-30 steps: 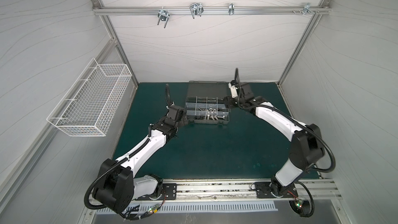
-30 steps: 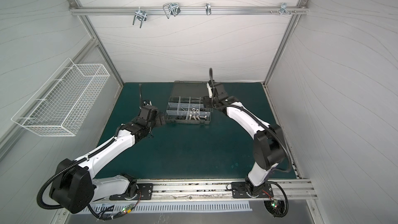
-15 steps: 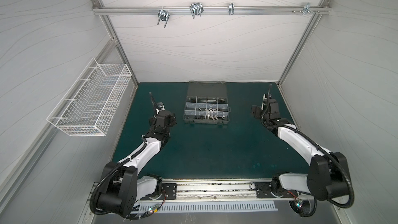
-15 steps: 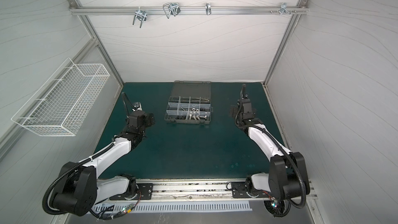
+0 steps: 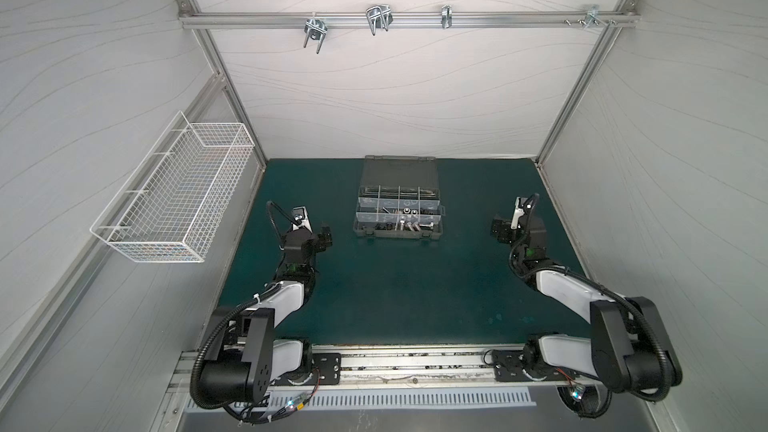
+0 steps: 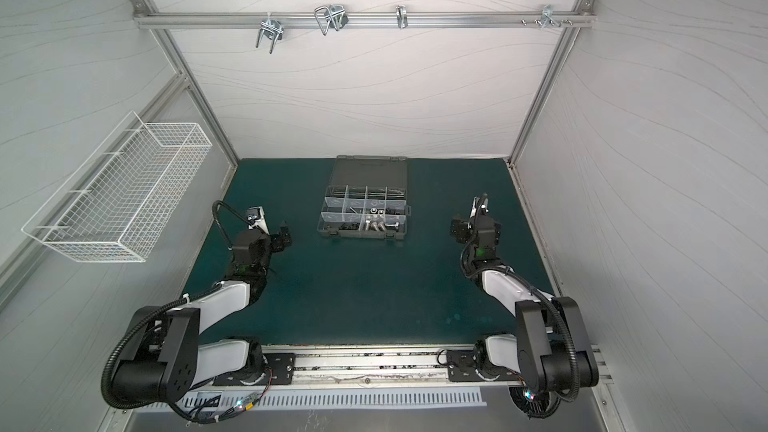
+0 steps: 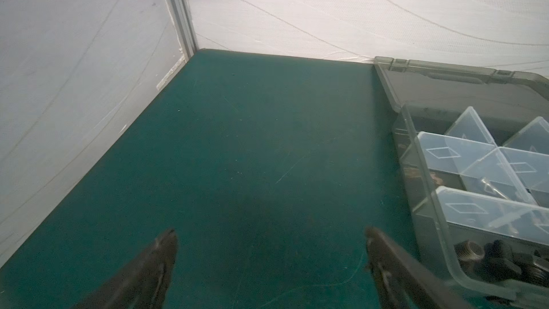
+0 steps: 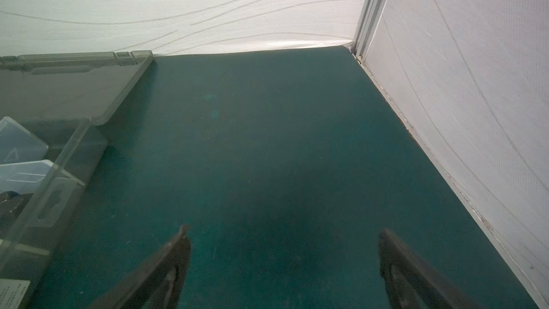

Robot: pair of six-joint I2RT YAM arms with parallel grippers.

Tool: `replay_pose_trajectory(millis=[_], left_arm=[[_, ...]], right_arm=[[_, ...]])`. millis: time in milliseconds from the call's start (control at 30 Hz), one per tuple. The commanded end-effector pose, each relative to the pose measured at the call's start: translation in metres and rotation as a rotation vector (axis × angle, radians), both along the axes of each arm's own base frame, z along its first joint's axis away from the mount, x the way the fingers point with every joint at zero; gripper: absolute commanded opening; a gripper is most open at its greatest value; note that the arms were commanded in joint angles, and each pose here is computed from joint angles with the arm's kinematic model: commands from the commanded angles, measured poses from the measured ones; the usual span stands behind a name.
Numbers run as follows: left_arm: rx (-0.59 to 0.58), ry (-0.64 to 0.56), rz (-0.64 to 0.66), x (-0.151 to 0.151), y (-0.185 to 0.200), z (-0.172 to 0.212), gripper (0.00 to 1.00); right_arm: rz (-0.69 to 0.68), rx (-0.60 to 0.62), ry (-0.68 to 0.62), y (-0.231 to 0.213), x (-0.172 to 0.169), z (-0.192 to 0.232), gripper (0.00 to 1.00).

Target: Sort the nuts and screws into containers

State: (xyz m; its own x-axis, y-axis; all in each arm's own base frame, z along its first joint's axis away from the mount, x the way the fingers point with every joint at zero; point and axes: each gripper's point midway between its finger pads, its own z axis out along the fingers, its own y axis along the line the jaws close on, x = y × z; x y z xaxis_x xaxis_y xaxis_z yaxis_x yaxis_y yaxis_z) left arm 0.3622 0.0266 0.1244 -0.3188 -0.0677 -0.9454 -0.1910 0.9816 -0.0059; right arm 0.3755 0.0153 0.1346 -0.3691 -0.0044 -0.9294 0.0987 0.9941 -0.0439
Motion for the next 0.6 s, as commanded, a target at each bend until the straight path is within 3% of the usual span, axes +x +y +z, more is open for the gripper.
replay_pose_trajectory(millis=[0, 333, 567], left_arm=[[0.006, -0.102, -0.092, 0.014, -0.014, 0.029, 0.99], [0.007, -0.042, -0.111, 0.013, -0.015, 0.0, 0.99], [-0.059, -0.057, -0.143, 0.022, -0.013, -0.019, 1.0]], right_arm=[[0.037, 0.009, -0.099, 0.003, 0.008, 0.015, 0.99], [0.03, 0.037, -0.061, -0.004, -0.002, -0.004, 0.99], [0.087, 0.067, -0.098, 0.0, -0.004, -0.013, 0.99]])
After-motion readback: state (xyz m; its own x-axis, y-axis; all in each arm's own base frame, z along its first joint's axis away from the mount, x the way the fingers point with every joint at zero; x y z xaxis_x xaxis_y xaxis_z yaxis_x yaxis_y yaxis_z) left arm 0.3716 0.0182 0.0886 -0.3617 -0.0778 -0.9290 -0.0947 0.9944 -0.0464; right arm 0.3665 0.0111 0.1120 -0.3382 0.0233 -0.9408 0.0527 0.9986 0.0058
